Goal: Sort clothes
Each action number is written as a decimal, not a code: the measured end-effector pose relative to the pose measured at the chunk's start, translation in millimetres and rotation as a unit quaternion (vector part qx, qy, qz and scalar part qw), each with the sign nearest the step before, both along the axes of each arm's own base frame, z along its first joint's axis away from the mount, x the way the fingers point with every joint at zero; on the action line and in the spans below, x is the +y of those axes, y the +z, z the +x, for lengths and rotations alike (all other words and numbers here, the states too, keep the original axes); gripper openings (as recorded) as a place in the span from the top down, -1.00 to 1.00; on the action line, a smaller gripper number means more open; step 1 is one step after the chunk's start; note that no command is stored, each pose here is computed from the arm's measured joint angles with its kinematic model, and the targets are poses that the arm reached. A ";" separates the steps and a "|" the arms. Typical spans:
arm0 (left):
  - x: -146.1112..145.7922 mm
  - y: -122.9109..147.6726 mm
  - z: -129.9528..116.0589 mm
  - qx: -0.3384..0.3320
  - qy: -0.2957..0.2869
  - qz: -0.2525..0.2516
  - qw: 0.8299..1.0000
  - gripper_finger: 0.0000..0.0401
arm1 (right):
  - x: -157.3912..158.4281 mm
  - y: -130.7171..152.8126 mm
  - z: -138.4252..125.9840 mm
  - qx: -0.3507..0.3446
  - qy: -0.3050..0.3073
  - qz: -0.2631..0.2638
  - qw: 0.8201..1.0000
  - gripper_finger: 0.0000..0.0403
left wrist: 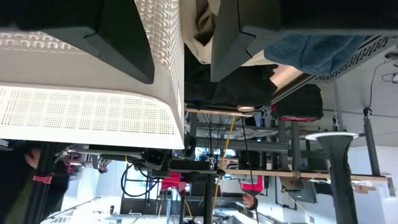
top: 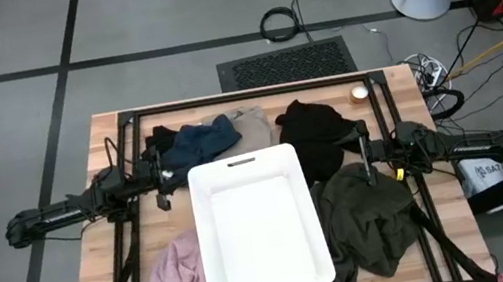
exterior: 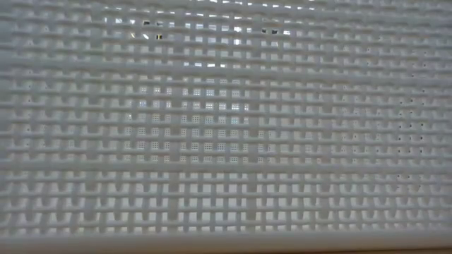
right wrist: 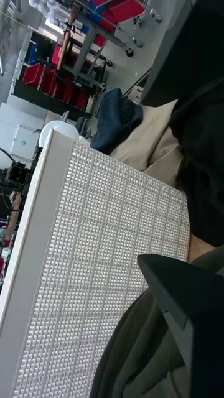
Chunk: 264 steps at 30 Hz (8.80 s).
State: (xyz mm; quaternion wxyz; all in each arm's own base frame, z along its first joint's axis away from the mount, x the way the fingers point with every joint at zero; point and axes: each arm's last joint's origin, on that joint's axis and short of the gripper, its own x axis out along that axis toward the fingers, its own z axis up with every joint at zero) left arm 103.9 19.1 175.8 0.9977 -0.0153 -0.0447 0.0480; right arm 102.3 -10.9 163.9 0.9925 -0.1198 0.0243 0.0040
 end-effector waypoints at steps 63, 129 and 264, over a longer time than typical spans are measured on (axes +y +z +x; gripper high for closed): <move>0.0 0.0 0.0 0.000 0.000 0.000 1.000 0.15 | 0.0 0.0 0.0 0.000 0.000 0.000 1.000 -0.97; 0.0 0.1 0.0 0.000 0.000 0.000 1.000 0.15 | 0.0 0.1 0.0 0.000 0.000 0.000 1.000 -0.97; 9.4 118.4 -7.7 0.210 0.208 -0.165 0.941 0.15 | -19.8 169.9 50.8 0.060 -0.231 0.215 0.947 -0.97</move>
